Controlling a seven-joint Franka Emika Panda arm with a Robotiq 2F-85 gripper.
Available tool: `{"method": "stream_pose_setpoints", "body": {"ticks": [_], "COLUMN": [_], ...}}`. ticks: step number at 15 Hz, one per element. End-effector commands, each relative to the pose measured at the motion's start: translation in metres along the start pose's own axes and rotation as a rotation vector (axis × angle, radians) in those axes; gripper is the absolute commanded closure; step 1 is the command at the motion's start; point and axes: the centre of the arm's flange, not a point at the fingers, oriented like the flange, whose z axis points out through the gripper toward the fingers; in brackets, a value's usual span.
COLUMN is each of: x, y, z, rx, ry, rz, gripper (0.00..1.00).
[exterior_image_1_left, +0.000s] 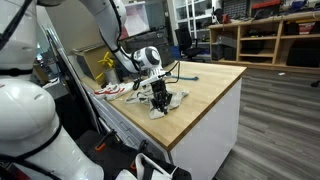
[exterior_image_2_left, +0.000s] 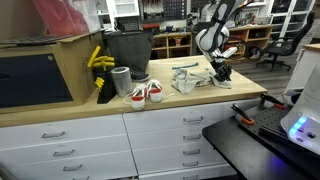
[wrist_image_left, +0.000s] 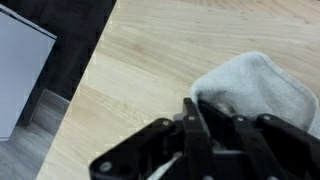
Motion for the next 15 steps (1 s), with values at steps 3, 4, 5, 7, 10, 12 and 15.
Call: {"method": "stream_pose_setpoints", "body": {"ticks": [3,4,5,7,10,12,15], "x": [-0.035,-0.043,-0.050,-0.063,-0.072,-0.078,-0.088], "y": [-0.011,-0.009,-0.007,-0.004,0.008,0.015,0.032], "z": [0.069,0.067,0.067,0.067,0.068,0.066,0.067], "rx": [0.024,0.024,0.031,0.064,0.136,0.178,0.252], "ry": [0.013,0.050,0.084,0.126,0.169,0.173,0.128], "rz": [-0.055,-0.042,-0.031,-0.012,0.004,0.036,0.080], "gripper": [0.98,0.98,0.98,0.98,0.98,0.98,0.98]}}
